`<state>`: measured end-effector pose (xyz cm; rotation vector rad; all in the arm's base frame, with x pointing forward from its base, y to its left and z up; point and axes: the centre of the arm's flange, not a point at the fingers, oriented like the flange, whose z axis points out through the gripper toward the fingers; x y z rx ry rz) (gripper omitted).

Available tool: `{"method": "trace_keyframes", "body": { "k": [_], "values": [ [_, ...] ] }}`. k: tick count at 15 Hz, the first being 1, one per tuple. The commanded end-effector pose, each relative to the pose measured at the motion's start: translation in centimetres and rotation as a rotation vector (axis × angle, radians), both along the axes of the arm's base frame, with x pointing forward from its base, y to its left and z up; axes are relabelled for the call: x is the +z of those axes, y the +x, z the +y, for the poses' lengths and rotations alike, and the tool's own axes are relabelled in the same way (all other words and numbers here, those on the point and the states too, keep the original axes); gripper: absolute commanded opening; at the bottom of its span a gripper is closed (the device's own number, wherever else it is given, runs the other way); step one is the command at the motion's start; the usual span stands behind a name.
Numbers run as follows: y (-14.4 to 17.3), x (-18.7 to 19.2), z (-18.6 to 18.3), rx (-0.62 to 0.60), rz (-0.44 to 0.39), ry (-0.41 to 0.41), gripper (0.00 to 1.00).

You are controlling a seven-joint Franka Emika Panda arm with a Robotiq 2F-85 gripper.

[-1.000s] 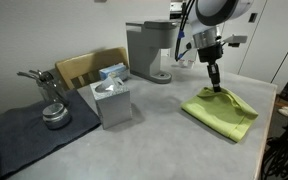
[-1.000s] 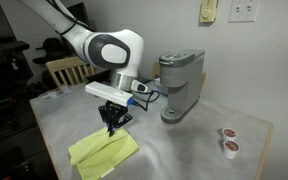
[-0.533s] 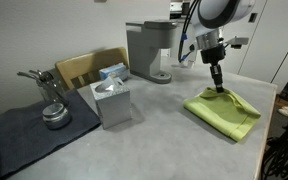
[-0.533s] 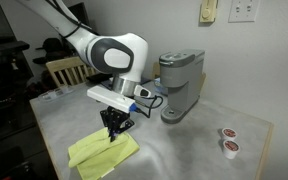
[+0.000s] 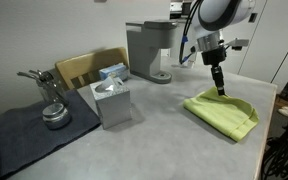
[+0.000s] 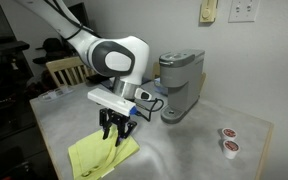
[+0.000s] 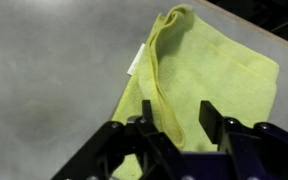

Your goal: Fold the towel once on the table

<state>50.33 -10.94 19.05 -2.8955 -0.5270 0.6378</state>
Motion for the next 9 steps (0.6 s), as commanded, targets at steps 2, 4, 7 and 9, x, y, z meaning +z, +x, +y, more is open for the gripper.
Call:
{"method": "trace_keyframes", "body": {
  "k": [2,4,7,9],
  "values": [
    [0.0,0.3,0.1,0.006,-0.003,0.022,0.91],
    [0.0,0.8,0.7,0.008,-0.016,0.02,1.0],
    [0.0,2.4,2.2,0.01,-0.057,0.019,1.0],
    [0.2,4.2,3.8,-0.001,-0.097,0.021,1.0]
  ]
}}
